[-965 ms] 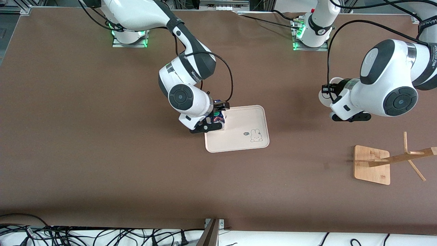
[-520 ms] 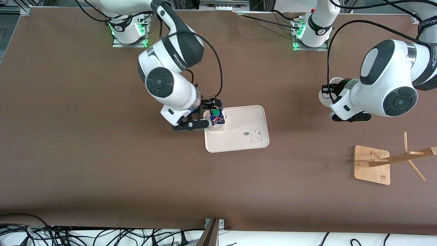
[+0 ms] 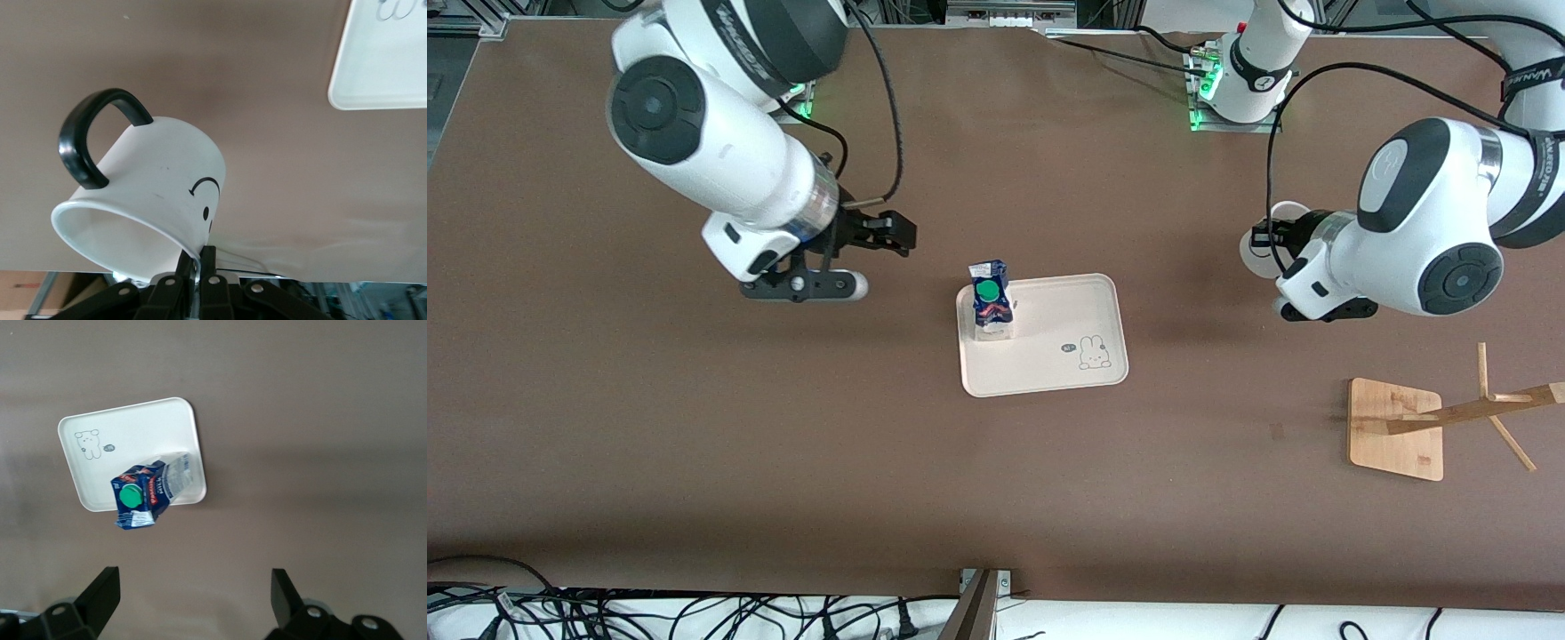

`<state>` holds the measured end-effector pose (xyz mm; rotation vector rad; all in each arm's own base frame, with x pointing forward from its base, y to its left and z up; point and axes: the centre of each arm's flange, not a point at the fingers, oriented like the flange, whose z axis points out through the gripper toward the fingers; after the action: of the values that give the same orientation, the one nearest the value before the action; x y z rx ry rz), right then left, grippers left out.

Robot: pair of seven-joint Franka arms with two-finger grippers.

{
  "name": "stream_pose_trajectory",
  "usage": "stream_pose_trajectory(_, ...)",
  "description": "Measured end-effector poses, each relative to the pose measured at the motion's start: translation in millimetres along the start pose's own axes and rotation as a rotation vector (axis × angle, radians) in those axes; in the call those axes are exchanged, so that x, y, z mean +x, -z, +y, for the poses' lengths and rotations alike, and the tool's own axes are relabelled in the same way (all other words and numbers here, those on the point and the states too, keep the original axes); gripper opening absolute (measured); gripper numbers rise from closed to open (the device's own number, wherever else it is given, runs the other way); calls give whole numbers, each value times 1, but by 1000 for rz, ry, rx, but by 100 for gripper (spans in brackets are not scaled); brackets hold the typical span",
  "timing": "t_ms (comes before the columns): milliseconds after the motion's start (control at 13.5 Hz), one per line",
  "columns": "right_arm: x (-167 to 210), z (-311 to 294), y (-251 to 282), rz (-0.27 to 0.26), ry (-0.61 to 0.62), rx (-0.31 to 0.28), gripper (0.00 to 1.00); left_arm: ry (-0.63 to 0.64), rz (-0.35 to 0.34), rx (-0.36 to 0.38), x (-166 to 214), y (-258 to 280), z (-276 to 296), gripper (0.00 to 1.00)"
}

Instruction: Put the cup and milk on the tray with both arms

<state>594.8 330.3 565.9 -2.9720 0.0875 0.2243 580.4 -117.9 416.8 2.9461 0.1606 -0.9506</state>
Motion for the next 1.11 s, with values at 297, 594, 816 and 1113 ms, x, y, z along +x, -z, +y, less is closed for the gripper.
stream_pose_trajectory(297, 14, 53, 28, -13, -45, -2, 100, 48, -1, 0, 45, -18, 81, 7)
stream_pose_trajectory(594, 27, 133, 62, -29, -90, 0, 100, 145, -31, -43, 66, -56, 153, 7)
stream_pose_trajectory(816, 39, 204, 78, -13, -146, -40, 100, 156, -8, -20, 64, -88, 203, 7)
stream_pose_trajectory(1113, 45, 266, 78, -25, -57, -147, 100, 145, 28, -32, 80, -120, 232, 7)
